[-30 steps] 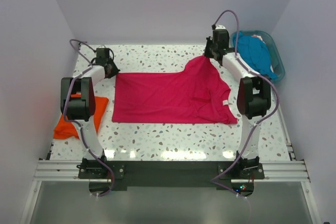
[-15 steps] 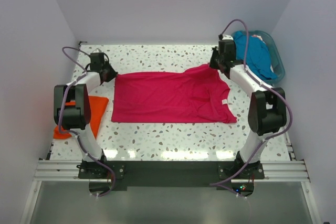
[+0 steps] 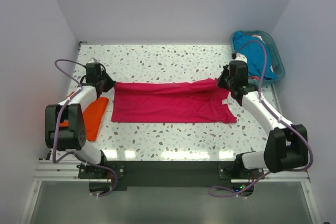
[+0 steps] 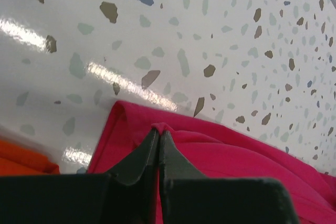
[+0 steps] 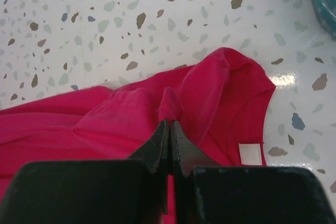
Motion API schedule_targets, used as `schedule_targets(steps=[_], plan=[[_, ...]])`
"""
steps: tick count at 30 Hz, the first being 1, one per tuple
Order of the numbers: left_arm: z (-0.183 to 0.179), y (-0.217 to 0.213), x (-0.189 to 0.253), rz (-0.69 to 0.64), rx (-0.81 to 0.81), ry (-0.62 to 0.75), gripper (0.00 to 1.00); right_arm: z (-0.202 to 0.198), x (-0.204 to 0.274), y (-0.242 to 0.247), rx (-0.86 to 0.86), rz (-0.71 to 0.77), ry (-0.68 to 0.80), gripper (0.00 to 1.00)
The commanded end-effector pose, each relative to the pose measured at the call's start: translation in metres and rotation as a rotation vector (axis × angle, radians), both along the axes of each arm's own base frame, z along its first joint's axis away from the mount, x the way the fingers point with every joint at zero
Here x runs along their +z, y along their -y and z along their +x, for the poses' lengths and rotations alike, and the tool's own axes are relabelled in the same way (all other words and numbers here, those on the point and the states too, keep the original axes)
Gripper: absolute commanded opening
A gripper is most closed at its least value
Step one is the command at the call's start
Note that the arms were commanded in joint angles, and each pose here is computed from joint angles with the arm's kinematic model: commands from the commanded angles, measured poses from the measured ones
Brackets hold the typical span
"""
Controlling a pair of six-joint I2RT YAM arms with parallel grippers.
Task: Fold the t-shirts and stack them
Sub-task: Fold the tshirt
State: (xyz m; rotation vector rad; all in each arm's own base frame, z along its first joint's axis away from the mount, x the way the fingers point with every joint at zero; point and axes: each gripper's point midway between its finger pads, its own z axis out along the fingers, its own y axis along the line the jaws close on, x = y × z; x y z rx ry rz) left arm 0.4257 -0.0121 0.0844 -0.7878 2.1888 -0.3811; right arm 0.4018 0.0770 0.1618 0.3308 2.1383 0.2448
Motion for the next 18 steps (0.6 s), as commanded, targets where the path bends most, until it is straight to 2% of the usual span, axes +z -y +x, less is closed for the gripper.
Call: schedule_targets(steps=[1, 3, 10, 12, 14, 15, 16, 17, 18], plan=[[-0.011, 0.001, 0.013, -0.035, 0.026, 0.056, 0.0, -0.014, 0.006, 0.003, -0.035, 0.045, 0.043, 0.0], [-0.014, 0.003, 0.019, -0.045, 0.023, 0.092, 0.0, -0.023, 0.006, 0.002, -0.03, 0.066, 0.048, 0.0], [-0.051, 0.01, -0.01, -0.086, 0.026, 0.046, 0.0, -0.057, -0.04, -0.002, -0.02, 0.117, -0.031, 0.01], [-0.056, 0.011, -0.011, -0.094, 0.029, 0.053, 0.0, -0.062, -0.045, -0.002, -0.031, 0.141, -0.023, 0.18], [-0.065, 0.011, -0.019, -0.094, 0.035, 0.033, 0.0, -0.07, -0.054, 0.0, -0.039, 0.149, -0.023, 0.27], [-0.068, 0.009, -0.019, -0.087, 0.043, 0.033, 0.04, -0.076, -0.06, 0.001, -0.044, 0.144, -0.034, 0.34], [-0.071, 0.008, -0.021, -0.085, 0.046, 0.024, 0.19, -0.076, -0.055, 0.002, -0.043, 0.148, -0.018, 0.4], [-0.073, 0.008, -0.02, -0.087, 0.049, 0.026, 0.28, -0.078, -0.055, 0.003, -0.046, 0.143, -0.021, 0.44], [-0.075, 0.008, -0.02, -0.09, 0.045, 0.026, 0.34, -0.077, -0.05, 0.004, -0.047, 0.136, -0.012, 0.48]])
